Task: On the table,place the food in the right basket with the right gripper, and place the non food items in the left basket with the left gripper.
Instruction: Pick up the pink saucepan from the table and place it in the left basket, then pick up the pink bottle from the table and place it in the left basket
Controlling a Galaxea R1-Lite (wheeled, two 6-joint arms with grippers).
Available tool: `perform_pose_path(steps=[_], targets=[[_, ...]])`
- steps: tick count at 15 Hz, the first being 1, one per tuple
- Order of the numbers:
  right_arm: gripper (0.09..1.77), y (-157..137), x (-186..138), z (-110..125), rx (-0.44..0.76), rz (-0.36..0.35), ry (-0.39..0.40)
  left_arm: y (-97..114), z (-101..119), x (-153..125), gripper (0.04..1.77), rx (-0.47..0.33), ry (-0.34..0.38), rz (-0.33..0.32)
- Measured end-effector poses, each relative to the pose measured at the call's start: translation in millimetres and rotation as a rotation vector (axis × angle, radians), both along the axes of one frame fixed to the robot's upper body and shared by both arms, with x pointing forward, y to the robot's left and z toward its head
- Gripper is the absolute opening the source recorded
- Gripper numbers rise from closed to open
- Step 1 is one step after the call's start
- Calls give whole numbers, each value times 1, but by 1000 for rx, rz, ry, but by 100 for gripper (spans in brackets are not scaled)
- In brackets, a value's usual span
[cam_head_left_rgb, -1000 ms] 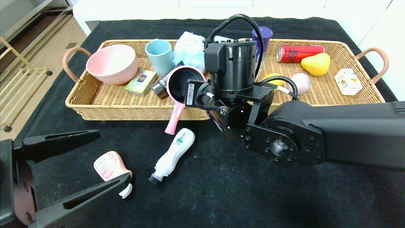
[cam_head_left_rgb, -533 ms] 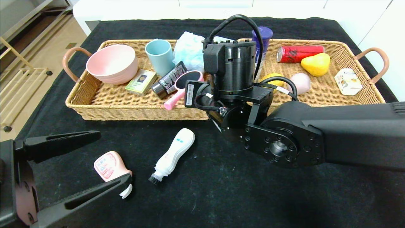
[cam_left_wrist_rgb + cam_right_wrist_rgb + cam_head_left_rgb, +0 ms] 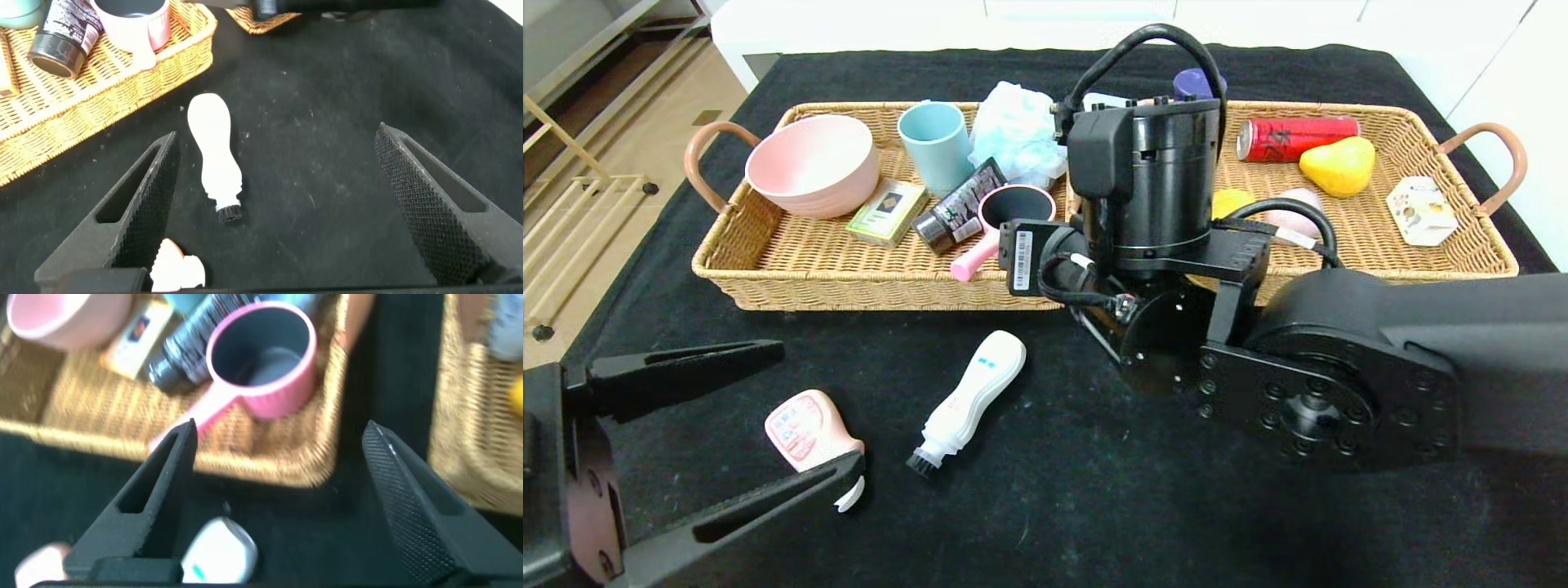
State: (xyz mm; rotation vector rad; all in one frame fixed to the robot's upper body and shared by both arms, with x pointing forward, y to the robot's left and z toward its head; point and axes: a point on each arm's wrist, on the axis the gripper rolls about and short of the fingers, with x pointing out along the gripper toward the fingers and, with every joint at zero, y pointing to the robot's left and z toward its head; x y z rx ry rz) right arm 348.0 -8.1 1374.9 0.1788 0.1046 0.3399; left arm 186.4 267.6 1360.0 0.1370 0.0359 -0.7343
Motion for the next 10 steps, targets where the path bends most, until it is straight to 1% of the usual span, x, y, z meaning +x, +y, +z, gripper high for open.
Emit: perform_pose_path(steps=[4, 6, 8, 9, 10], targets=[[158, -33, -27, -11, -133, 47, 33, -1, 0, 2, 172, 3, 5, 12], [161, -55, -43, -19, -193, 102, 59, -2, -1, 4, 172, 8, 12, 15], [163, -79, -62, -31, -283, 151, 76, -3, -3, 6, 172, 15, 24, 15], [164, -91, -71, -35, -305, 193, 78, -4, -4, 7, 172, 19, 28, 19], [165, -103, -81, -38, -313, 252, 76, -4, -5, 8, 172, 22, 32, 26]])
